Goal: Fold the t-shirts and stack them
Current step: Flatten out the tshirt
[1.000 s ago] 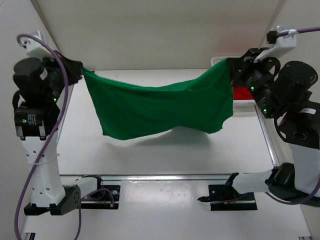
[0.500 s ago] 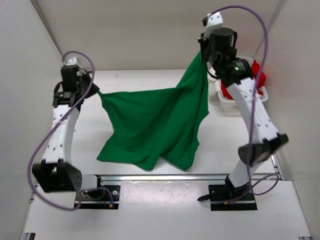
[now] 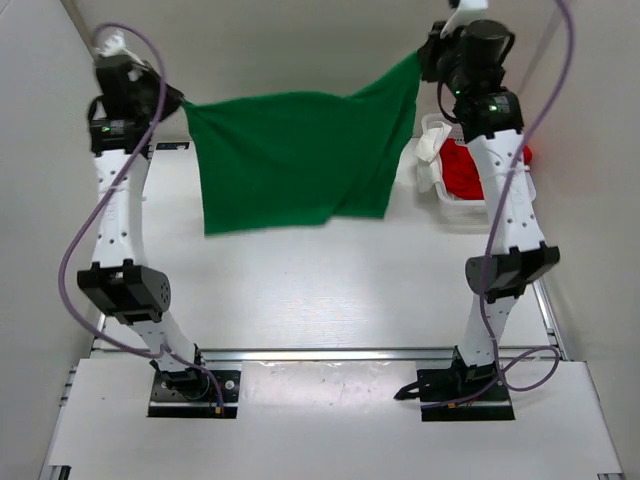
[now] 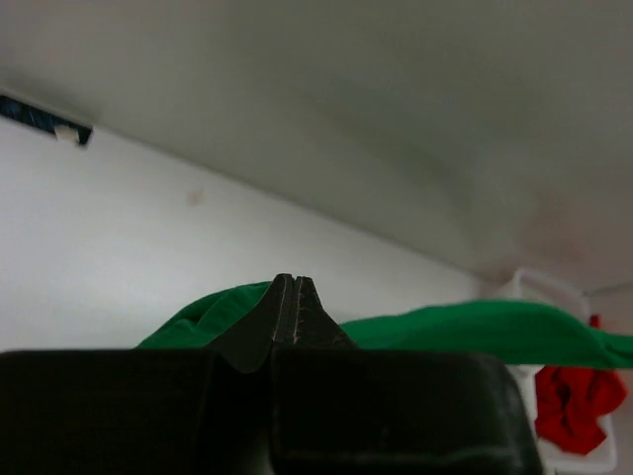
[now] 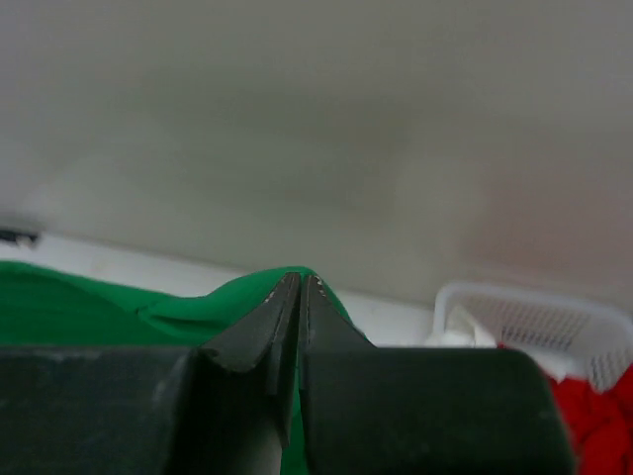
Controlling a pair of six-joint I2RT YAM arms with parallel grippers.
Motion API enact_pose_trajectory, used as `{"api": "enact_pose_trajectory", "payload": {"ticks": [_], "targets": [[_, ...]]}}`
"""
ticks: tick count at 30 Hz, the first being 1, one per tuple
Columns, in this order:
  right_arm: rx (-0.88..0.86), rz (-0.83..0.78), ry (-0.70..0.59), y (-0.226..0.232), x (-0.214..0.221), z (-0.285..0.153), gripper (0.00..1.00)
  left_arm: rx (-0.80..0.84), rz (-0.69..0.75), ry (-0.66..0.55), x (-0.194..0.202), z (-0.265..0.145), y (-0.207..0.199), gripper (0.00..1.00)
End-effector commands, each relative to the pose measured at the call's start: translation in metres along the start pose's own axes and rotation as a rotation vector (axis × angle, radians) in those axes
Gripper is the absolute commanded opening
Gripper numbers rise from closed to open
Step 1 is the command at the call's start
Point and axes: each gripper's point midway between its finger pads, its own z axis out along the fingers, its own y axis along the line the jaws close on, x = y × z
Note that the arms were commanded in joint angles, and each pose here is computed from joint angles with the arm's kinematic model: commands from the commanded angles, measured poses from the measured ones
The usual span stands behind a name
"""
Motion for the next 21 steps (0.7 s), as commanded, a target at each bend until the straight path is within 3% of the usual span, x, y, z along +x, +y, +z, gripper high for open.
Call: {"api": "enact_pose_trajectory", "payload": {"ticks": [1,6,9,11,12,13,14,15,16,17,20,21], "targets": [[-0.035,-0.024,-0.492,0.020,-0.168,-0.105,0.00,0.074,-0.046,-0.215,-0.081,-0.063,-0.014,0.00],[-0.043,-0.035,-0.406,0.027,-0.143,-0.101,0.00,0.045,-0.042,-0.307,-0.101,-0.097,-0.001,0.00],[-0.035,-0.006,-0.259,0.026,-0.092,-0.093,0.00,0.003,-0.023,-0.299,-0.076,-0.097,0.010,0.00],[-0.021,0.011,-0.102,0.022,-0.017,-0.079,0.00,-0.033,-0.003,-0.284,-0.055,-0.093,0.022,0.00],[-0.030,0.018,-0.128,0.027,-0.019,-0.098,0.00,-0.072,-0.008,-0.253,-0.033,-0.091,0.036,0.00],[-0.035,0.024,-0.091,0.030,0.015,-0.104,0.00,-0.098,-0.007,-0.203,-0.005,-0.083,0.052,0.00],[-0.048,0.037,-0.015,0.031,0.061,-0.100,0.00,-0.103,0.004,-0.234,-0.003,-0.092,0.055,0.00],[-0.050,0.047,-0.017,0.031,0.068,-0.115,0.00,-0.139,0.000,-0.192,0.027,-0.094,0.072,0.00],[-0.047,0.076,0.041,0.032,0.103,-0.125,0.00,-0.203,-0.013,-0.147,0.061,-0.088,0.100,0.00],[-0.042,0.101,0.117,0.032,0.145,-0.130,0.00,-0.204,-0.028,-0.192,0.061,-0.100,0.105,0.00],[-0.037,0.165,0.208,0.036,0.211,-0.167,0.00,-0.316,-0.066,-0.040,0.170,-0.101,0.164,0.00],[-0.040,0.195,0.269,0.040,0.240,-0.175,0.00,-0.328,-0.077,-0.022,0.183,-0.105,0.170,0.00]]}}
